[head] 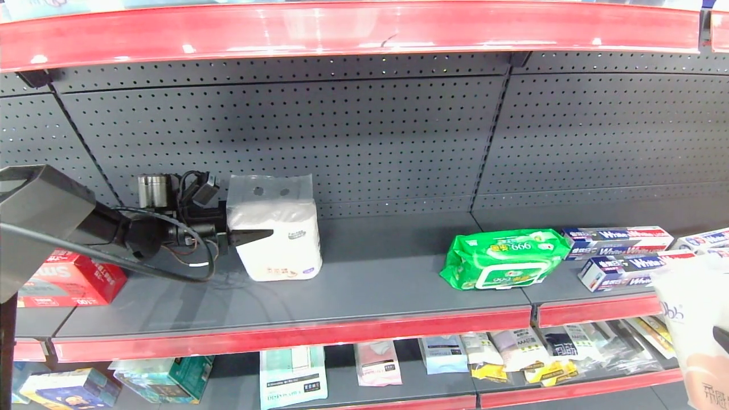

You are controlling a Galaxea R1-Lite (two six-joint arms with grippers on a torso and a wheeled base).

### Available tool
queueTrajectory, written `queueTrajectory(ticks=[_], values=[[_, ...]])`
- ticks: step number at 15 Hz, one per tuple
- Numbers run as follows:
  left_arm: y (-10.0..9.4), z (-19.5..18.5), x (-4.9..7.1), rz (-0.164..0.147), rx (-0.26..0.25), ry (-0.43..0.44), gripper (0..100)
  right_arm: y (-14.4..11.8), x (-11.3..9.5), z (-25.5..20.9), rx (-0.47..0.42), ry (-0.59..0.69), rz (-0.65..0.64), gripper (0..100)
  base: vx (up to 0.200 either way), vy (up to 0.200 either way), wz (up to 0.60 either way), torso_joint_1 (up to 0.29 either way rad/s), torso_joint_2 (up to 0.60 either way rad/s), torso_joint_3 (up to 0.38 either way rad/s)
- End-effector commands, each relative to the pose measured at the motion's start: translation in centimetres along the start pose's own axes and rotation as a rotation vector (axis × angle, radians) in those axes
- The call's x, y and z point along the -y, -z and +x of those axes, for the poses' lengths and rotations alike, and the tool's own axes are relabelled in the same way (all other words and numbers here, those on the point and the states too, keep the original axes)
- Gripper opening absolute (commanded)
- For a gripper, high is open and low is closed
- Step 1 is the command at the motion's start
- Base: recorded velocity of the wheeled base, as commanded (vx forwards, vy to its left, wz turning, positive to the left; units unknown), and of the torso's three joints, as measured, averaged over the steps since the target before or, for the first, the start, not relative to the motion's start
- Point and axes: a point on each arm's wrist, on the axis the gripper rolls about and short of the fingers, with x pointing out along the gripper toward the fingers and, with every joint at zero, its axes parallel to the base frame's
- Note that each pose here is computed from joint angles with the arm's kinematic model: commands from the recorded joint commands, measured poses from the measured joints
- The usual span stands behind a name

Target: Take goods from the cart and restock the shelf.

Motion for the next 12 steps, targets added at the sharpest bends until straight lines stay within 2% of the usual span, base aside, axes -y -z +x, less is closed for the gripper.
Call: queueTrajectory(ticks=[1, 6, 8, 11, 12], values=[[-0.1, -0.1, 0.1, 0.002, 0.0, -0.001, 0, 0.0, 0.0, 0.0, -0.002, 0.0, -0.001, 0, 0.0, 0.0, 0.0, 0.0, 0.0, 0.0], [0.7, -0.7, 0.8, -0.021, 0.009, 0.024, 0, 0.0, 0.0, 0.0, 0.0, -0.001, 0.0, 0, 0.0, 0.0, 0.0, 0.0, 0.0, 0.0], [0.5, -2.0, 1.9, -0.019, 0.013, 0.001, 0, 0.2, 0.0, -0.1, 0.002, -0.001, 0.0, 0, 0.0, 0.0, 0.0, 0.0, 0.0, 0.0], [0.8, -3.4, 2.6, -0.01, 0.02, -0.024, 0, 0.2, 0.0, -0.1, 0.002, -0.002, -0.001, 0, 0.0, 0.0, 0.0, 0.0, 0.0, 0.0], [0.3, -4.2, 3.3, -0.013, 0.028, -0.023, 0, 0.2, -0.1, -0.1, 0.001, -0.004, -0.001, 0, 0.0, 0.0, 0.0, 0.0, 0.0, 0.0]])
